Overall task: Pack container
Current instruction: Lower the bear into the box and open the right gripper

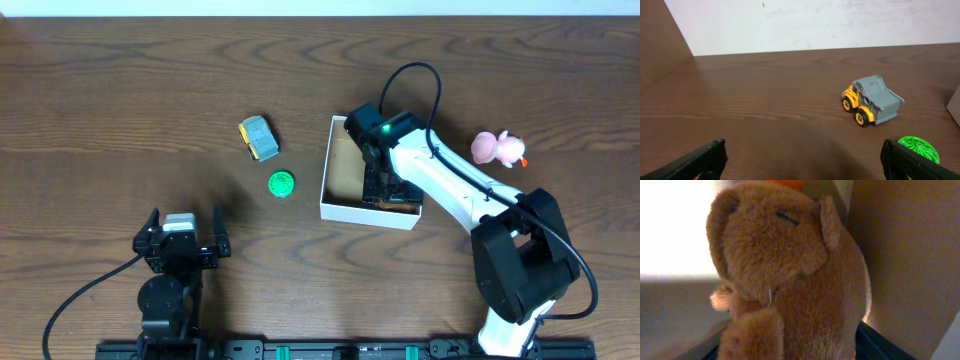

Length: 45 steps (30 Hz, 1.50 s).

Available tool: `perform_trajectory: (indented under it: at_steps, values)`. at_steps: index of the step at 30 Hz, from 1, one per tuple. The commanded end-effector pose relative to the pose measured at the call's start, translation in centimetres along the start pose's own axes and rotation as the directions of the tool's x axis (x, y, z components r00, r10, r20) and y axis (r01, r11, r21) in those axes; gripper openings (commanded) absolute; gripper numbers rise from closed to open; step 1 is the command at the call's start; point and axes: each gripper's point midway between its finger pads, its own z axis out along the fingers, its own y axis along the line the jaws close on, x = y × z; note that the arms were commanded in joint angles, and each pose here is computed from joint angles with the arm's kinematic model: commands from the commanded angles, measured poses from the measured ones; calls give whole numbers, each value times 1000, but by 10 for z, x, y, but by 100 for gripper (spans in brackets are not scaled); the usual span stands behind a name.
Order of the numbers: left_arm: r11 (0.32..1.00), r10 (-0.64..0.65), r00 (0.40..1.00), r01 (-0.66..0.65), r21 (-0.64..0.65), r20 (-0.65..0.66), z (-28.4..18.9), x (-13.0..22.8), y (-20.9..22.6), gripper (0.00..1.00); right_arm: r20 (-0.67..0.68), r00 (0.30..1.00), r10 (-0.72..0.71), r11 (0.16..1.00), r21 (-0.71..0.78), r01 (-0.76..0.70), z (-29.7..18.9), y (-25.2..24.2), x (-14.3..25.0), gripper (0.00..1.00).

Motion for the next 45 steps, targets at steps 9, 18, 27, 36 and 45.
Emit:
perform_trajectory:
  at_steps: [9, 18, 27, 36, 45]
  values:
    - [1000, 12, 999, -12, 14, -30, 3, 14, -3, 98, 61, 998, 23, 1000, 5, -23, 7, 1, -17, 70]
    - [1000, 12, 999, -12, 14, -30, 3, 14, -3, 98, -31, 999, 12, 999, 34, -11, 7, -9, 4, 15]
    - [1000, 12, 999, -12, 14, -30, 3, 14, -3, 98, -103, 995, 5, 1000, -9, -6, 6, -1, 19, 11]
    - [1000, 12, 999, -12, 14, -30, 3, 14, -3, 98, -152, 988, 2, 1000, -1, -2, 5, -5, 30, 69]
    - [1000, 12, 999, -12, 14, -30, 3, 14, -3, 98, -115, 993, -9, 1000, -12, 7, 6, -2, 21, 85]
